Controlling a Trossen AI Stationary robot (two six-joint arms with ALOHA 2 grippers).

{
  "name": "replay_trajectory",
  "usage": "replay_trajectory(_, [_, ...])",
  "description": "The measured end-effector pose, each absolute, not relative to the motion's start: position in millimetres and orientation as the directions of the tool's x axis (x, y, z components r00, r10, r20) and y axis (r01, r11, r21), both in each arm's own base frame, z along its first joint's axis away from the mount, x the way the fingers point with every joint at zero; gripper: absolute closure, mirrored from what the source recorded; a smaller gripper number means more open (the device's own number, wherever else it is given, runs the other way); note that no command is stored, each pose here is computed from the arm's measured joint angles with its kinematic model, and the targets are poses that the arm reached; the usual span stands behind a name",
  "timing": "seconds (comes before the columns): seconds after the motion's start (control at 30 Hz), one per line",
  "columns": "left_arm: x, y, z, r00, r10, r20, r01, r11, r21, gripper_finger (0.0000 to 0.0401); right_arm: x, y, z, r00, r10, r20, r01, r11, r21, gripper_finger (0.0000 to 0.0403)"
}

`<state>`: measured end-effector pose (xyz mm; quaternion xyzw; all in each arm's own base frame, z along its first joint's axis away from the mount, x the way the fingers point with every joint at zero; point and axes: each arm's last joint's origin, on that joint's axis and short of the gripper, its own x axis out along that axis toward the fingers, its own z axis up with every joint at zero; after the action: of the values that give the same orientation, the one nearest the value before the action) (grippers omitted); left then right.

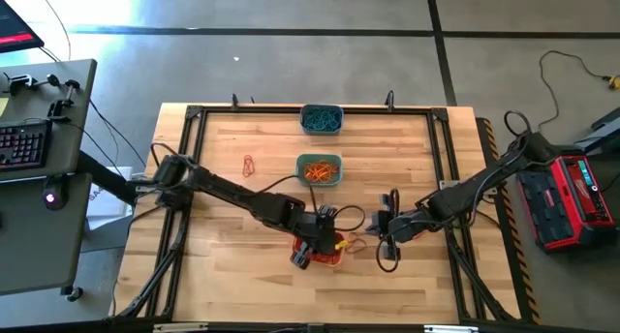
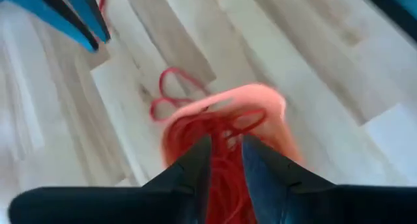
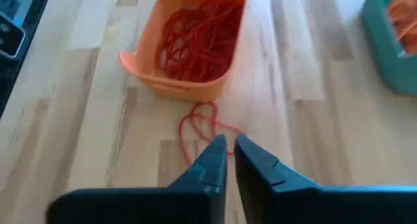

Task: Sort rubber bands into baskets
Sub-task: Put the red rubber band into the orange bin

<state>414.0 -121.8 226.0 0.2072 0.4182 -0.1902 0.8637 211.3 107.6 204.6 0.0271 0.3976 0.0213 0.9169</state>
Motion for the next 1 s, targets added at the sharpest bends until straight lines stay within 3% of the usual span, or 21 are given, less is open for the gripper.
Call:
replay_trajectory(0.27, [392.7,-127.6,213.3,0.659,-0.207,-0.723,0.455,0.875,0.163,0.0315,224.6,122.1,177.2,0.630,0.094,-0.771,-0.080,0.995,0.057,0.0278])
replay_trajectory(0.43, [369.3,-126.1,209.5,0.727,-0.267,-0.632,0.421,0.901,0.103,0.0315,237.9,129.9,158.0,0.635,0.097,-0.767,-0.108,0.994,0.036,0.0240])
replay_trajectory(0.73, [317.7,-120.4,216.5,0.810,-0.315,-0.495,0.368,0.930,0.010,0.0315,250.6,118.5,131.0,0.573,0.035,-0.819,-0.066,0.998,-0.004,0.0233])
replay_trajectory(1.0, [283.5,-120.7,203.6,0.791,-0.297,-0.535,0.319,0.946,-0.054,0.0315,261.3,101.8,118.7,0.508,0.105,-0.855,-0.072,0.994,0.079,0.0248])
